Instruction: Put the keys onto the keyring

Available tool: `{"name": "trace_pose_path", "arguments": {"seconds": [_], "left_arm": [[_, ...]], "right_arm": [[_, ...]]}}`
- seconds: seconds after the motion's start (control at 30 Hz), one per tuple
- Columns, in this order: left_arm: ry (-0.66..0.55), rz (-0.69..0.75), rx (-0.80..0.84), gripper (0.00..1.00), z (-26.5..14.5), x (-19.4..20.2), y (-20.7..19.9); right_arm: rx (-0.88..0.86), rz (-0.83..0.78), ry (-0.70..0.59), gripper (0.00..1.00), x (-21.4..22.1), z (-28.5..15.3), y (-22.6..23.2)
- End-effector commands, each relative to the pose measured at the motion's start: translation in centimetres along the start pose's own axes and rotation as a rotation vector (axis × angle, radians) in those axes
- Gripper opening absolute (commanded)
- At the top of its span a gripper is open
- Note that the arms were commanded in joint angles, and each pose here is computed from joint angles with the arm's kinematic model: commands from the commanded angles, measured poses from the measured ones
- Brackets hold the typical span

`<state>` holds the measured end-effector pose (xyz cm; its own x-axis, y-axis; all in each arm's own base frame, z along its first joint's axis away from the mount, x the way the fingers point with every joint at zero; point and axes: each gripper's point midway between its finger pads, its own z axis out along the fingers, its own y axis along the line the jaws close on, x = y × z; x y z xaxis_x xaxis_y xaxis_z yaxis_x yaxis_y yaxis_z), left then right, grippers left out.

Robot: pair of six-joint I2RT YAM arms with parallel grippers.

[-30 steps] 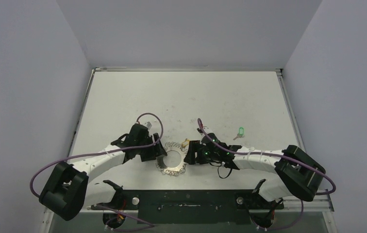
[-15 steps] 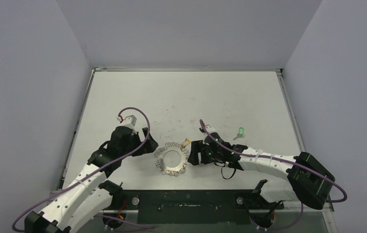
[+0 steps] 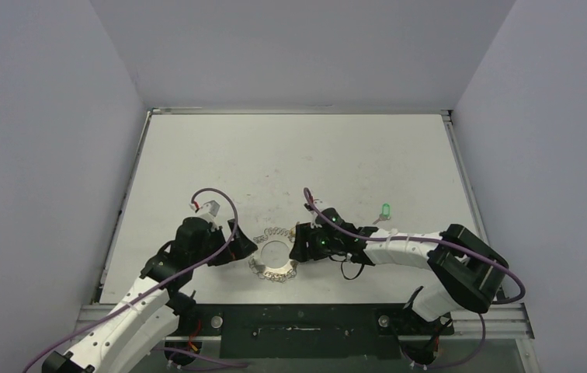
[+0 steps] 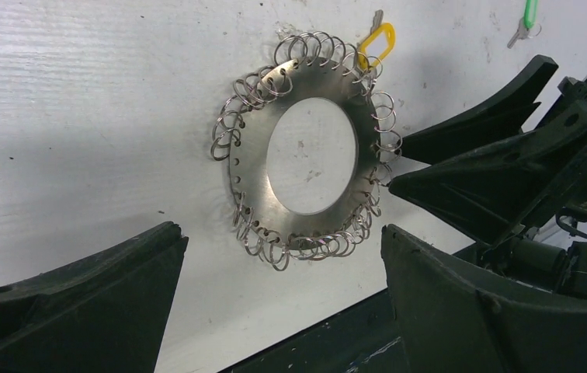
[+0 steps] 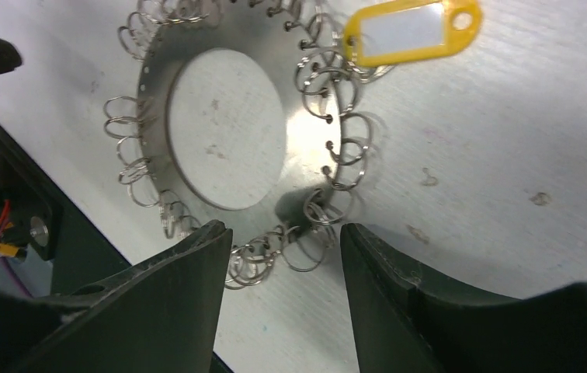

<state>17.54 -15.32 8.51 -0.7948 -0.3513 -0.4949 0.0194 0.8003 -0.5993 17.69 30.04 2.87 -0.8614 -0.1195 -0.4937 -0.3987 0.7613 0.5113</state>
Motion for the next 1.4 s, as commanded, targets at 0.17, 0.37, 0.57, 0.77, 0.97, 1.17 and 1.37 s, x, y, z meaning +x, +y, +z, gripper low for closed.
{"name": "trace_pose_path", "arguments": {"seconds": [0.17, 0.37, 0.57, 0.77, 0.97, 1.17, 1.37], "left_arm": [[-0.017, -0.011, 0.07, 0.97, 0.3, -0.6, -1.4], [0.008, -0.03, 0.05, 0.97, 1.0, -0.1, -0.8], [0.033, -0.053, 0.001, 0.94, 1.6, 0.5, 0.2], [0.071, -0.076, -0.039, 0.91, 2.2, 1.4, 1.1], [0.089, -0.083, -0.051, 0.89, 2.7, 1.7, 1.5], [0.091, -0.081, -0.046, 0.89, 2.8, 1.8, 1.6], [0.083, -0.081, -0.051, 0.89, 2.7, 1.9, 1.9]], "right_arm": [[-0.276, -0.113, -0.046, 0.3, -2.1, -1.4, 8.6], [-0.247, -0.115, -0.099, 0.41, -2.8, -2.4, 8.0], [-0.014, -0.049, -0.116, 0.59, -3.6, -2.2, 2.6], [0.069, -0.035, -0.086, 0.63, -2.9, -1.3, 0.6], [0.04, -0.029, -0.055, 0.59, -2.7, 0.7, 1.0], [-0.085, -0.052, -0.091, 0.56, -5.1, 2.0, 4.6], [-0.151, -0.145, -0.209, 0.58, -8.6, -0.1, 8.1]]}}
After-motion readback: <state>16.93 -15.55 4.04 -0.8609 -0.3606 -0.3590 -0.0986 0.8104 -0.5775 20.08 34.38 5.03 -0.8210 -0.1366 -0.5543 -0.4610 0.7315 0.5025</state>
